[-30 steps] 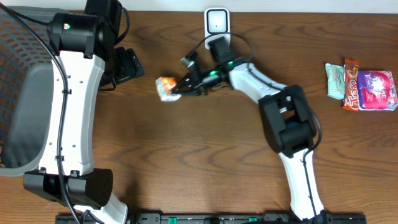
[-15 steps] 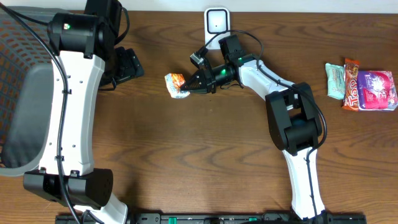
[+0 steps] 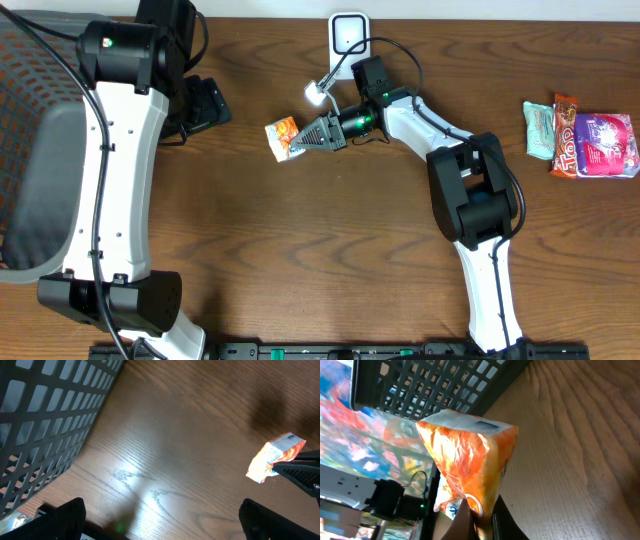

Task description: Scan the item barcode

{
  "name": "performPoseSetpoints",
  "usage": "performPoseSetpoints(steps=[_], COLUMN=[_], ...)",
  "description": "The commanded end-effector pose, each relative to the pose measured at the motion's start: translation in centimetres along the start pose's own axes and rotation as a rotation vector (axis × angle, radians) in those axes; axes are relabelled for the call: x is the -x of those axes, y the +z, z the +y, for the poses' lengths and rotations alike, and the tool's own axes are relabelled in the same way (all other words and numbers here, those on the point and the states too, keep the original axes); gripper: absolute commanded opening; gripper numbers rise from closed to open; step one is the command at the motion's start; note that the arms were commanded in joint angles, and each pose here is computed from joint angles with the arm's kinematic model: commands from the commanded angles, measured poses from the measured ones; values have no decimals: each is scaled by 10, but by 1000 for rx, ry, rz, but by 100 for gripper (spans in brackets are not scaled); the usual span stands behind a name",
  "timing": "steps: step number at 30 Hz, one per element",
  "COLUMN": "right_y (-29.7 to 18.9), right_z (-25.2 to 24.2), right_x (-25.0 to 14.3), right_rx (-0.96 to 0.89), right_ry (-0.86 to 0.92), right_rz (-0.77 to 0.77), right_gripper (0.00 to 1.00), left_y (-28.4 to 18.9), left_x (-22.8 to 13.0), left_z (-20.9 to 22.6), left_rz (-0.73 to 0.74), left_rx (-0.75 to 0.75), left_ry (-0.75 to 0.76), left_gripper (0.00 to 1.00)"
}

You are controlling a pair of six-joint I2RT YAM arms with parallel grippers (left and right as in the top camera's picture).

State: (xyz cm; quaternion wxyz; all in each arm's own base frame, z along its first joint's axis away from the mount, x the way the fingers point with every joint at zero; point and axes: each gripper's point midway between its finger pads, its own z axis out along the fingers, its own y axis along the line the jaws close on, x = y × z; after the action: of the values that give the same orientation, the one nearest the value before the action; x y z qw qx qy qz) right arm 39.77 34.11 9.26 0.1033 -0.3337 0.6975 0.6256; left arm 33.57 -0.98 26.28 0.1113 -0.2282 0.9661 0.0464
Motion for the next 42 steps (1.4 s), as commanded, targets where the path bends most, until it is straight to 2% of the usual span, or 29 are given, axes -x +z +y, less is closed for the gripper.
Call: performPoseSetpoints(steps=[1, 3, 8, 11, 12, 14, 16, 20, 23, 25, 27, 28, 30, 31, 37, 42], right_y=[-2, -2, -18, -32, -42, -86, -111, -144, -146, -147, -146, -146, -145, -145, -142, -168], right_z=[-14, -21, -66, -61, -59, -45, -30, -13, -8, -6, -8, -9, -9, -9, 1, -3], right_x=[-6, -10, -24, -21, -18, -9, -12, -45, -70, -84, -94, -96, -97, -96, -87, -89], right_rx=[-39, -78, -431, -563, -659, -983, -1135, -1320, -1329, -1330, -1329, -1328, -1328, -1329, -1328, -1476], right_ry=[1, 29, 346, 360, 373, 383, 386, 454, 523, 565, 593, 598, 610, 613, 631, 597], right_rz=[6, 16, 38, 48, 42, 21, 38, 161, 252, 306, 342, 349, 348, 342, 316, 345], right_gripper=[1, 1, 1, 1, 1, 1, 1, 1, 7, 21, 76, 86, 97, 99, 94, 76], left_y=[-2, -2, -2, -2, -2, -2, -2, -2, -2, -2, -2, -2, -2, -2, -2, -2], left_x=[-10, -10, -10, -10, -10, -10, -10, -10, -10, -10, -10, -10, -10, -10, -10, -10], left_z=[8, 8, 8, 8, 8, 8, 8, 8, 8, 8, 8, 8, 8, 8, 8, 8], left_rz=[37, 37, 37, 37, 37, 37, 37, 37, 37, 37, 37, 37, 37, 37, 37, 37], left_rx=[30, 30, 30, 30, 30, 30, 30, 30, 30, 30, 30, 30, 30, 30, 30, 30], left_ry=[6, 6, 6, 6, 6, 6, 6, 6, 6, 6, 6, 6, 6, 6, 6, 6], left_gripper=[98, 98, 98, 98, 98, 98, 98, 98, 98, 98, 98, 98, 98, 98, 98, 98])
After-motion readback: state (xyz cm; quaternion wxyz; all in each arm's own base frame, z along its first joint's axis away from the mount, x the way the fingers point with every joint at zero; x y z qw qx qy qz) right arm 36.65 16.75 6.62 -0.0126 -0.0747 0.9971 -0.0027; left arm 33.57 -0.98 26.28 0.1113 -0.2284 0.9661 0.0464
